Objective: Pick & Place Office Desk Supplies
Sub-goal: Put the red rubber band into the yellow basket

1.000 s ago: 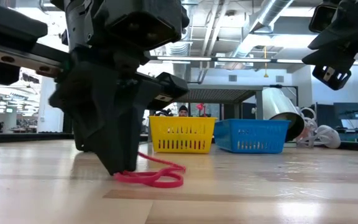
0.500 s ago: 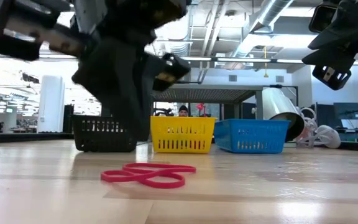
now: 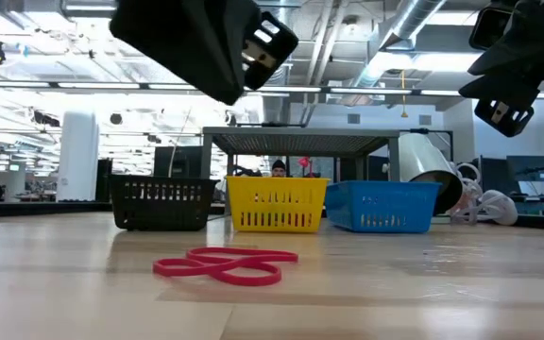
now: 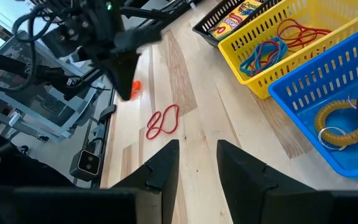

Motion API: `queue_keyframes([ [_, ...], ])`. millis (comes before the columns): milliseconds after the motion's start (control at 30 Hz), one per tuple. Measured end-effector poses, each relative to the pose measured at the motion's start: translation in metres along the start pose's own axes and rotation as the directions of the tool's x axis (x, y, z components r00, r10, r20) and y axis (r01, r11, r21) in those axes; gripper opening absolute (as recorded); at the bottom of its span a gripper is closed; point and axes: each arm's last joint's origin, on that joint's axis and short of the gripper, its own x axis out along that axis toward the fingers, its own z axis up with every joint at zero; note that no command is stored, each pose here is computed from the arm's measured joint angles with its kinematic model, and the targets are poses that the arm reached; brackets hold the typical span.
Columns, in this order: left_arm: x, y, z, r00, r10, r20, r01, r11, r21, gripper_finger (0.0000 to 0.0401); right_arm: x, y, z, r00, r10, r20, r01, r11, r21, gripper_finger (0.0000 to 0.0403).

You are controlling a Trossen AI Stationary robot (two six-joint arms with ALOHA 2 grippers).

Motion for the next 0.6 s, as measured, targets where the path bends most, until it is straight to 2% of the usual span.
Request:
queue_keyframes([
  [67,0.005,-0.003,0.001,0.999,-0.035,0.018,0.035,0.999,0.008,0.0035,0.000,0.000,0.000,1.000,0.000,0.000,0.000,1.000,-0.001,0.0106],
  [267,0.018,-0.002,0.002,0.998,-0.033,0.052,0.032,0.999,0.021,0.0116,0.000,0.000,0.000,1.000,0.000,0.000,0.000,1.000,0.000,0.0106],
  [433,0.041,-0.002,-0.010,0.999,-0.052,0.004,0.052,0.999,-0.013,0.0181,0.000,0.000,0.000,1.000,0.000,0.000,0.000,1.000,0.000,0.0106],
  [600,0.059,-0.009,-0.019,0.997,-0.051,-0.057,0.051,0.999,-0.009,0.0218,0.000,0.000,0.000,1.000,0.000,0.000,0.000,1.000,0.000,0.0106],
])
